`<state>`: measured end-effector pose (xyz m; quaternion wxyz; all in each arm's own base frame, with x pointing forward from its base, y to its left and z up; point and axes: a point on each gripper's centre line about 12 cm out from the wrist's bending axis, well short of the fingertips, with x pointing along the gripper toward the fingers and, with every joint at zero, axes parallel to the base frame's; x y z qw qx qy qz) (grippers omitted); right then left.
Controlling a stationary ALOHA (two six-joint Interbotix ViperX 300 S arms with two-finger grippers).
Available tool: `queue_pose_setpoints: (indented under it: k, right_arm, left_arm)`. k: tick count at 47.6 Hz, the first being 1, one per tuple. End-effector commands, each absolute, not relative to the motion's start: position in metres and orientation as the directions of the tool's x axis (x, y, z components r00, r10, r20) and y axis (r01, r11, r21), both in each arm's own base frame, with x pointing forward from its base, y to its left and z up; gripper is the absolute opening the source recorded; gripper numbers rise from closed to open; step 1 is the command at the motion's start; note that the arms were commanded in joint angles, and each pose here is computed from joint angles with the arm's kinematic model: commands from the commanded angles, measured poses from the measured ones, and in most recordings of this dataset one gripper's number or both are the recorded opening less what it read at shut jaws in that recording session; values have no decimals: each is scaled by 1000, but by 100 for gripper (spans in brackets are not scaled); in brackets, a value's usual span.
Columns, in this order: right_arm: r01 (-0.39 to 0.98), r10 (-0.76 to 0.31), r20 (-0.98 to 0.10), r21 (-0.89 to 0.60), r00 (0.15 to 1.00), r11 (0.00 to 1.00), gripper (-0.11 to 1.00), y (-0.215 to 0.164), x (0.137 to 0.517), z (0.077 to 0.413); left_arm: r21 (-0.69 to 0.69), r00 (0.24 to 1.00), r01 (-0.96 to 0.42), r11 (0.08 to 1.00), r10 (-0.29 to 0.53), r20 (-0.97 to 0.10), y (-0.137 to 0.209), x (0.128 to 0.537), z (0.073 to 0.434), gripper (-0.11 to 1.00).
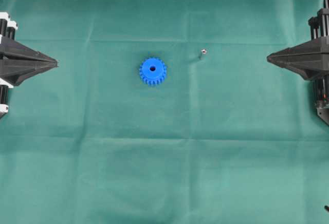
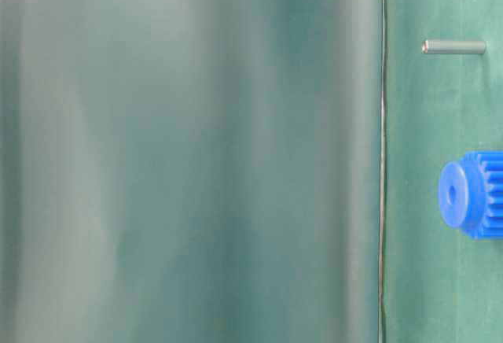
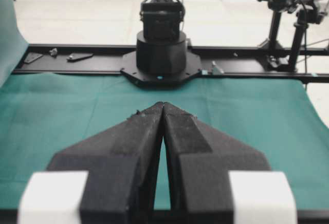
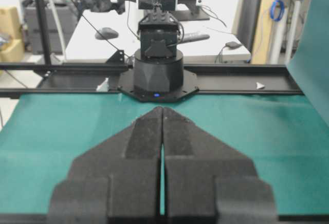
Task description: Insert the shaft placed at a random location into the center hole of the small gear at another random location.
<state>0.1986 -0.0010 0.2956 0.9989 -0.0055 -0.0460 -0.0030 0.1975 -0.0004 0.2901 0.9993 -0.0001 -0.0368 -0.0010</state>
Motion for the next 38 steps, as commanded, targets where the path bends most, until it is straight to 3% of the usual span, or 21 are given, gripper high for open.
queue_pose_setpoints:
  k: [1,26,31,38]
  right_arm:
    - [4,-2,92,-17,996,1000,1,-1,201,299]
    - [128,-128,-41,-9,991,992,2,-29,228,259]
    - [153,-153,-80,-5,985,988,20,-37,239,244]
    - [191,-191,-141,-16,971,982,63,-49,253,214]
  left_arm:
    - [4,996,6,1000,-6,93,-1,201,302,0]
    - [9,997,6,1000,-7,75,-1,200,301,0]
    - [7,997,6,1000,-7,72,-1,200,300,0]
    - [7,997,6,1000,-7,72,-1,200,300,0]
